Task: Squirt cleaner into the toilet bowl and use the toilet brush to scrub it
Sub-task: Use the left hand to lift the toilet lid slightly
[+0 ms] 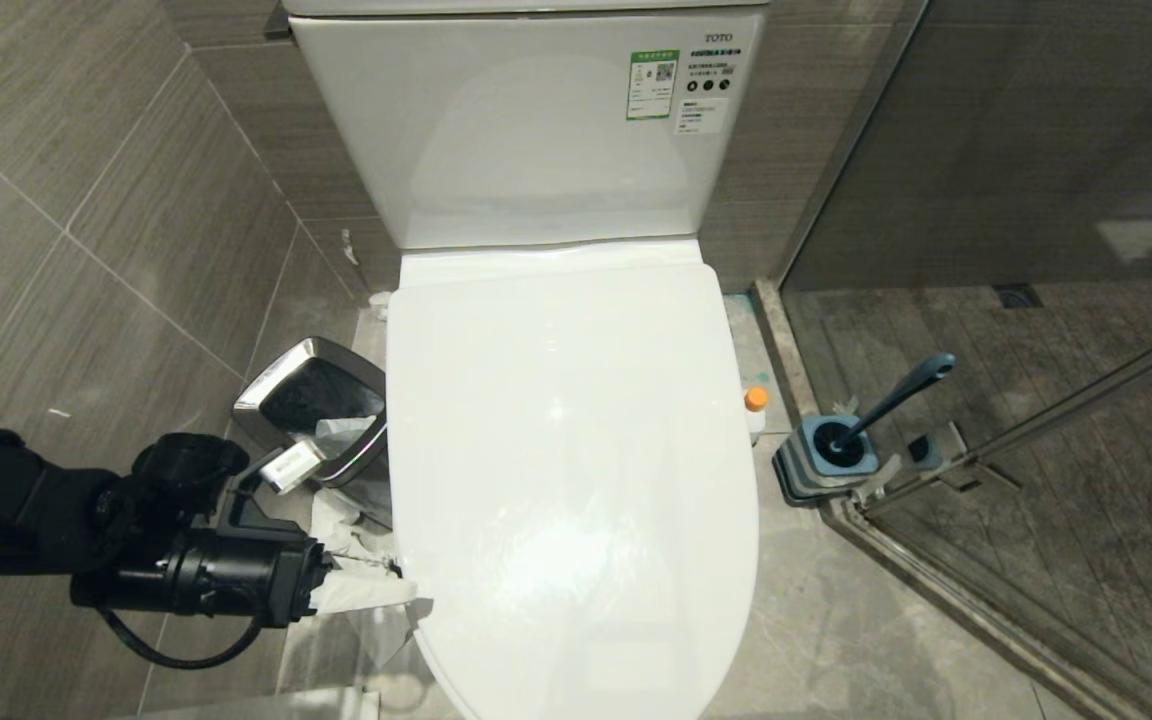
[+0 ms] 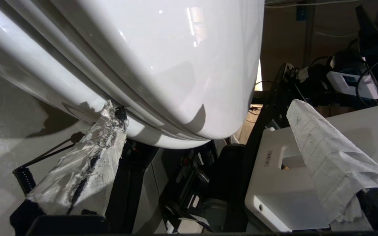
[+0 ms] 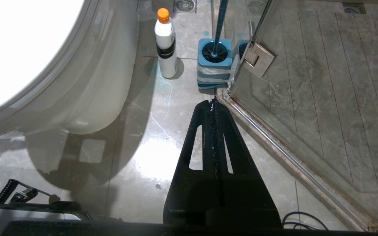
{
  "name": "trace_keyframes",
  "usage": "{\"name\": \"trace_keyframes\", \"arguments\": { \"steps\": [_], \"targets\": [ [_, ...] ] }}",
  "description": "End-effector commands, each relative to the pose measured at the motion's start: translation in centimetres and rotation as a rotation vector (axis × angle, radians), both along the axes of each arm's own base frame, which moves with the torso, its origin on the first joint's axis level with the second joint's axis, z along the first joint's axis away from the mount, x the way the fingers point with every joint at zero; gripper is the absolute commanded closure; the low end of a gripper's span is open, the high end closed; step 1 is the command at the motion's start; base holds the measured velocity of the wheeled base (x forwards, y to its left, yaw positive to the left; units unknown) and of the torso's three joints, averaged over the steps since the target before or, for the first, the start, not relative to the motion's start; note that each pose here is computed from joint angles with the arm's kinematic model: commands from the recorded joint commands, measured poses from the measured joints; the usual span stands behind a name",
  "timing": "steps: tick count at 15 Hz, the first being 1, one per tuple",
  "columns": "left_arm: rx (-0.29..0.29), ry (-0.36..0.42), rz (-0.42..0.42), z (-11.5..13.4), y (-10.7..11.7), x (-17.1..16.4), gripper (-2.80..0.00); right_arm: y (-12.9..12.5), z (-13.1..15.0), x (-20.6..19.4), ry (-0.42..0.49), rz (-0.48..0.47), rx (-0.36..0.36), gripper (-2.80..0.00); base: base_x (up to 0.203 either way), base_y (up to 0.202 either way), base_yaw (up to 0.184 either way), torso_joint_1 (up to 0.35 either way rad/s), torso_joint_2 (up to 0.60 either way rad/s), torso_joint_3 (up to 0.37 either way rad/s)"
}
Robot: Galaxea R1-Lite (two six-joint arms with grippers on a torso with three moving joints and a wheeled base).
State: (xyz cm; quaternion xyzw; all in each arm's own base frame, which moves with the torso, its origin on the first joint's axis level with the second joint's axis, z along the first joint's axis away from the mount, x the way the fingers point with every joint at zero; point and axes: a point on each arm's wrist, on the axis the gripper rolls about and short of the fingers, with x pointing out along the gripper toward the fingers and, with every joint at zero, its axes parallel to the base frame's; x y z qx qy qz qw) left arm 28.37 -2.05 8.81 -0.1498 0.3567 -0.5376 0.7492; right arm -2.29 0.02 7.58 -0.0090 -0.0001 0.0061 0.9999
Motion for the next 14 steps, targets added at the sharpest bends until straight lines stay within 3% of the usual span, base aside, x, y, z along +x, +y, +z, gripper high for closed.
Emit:
{"name": "trace_keyframes", "arguments": {
  "steps": [1, 14],
  "targets": [
    [-0.002, 0.011, -0.007, -0.4, -0.1, 0.2, -2.80, 0.0, 0.0, 0.0, 0.003, 0.001, 0.000, 0.00, 0.000, 0.000, 0.000, 0.000, 0.00, 0.000],
    [0.019, 0.011, -0.079, -0.7, -2.7, 0.5, -2.80, 0.0, 0.0, 0.0, 0.002, 0.002, 0.000, 0.00, 0.000, 0.000, 0.000, 0.000, 0.00, 0.000]
  ]
}}
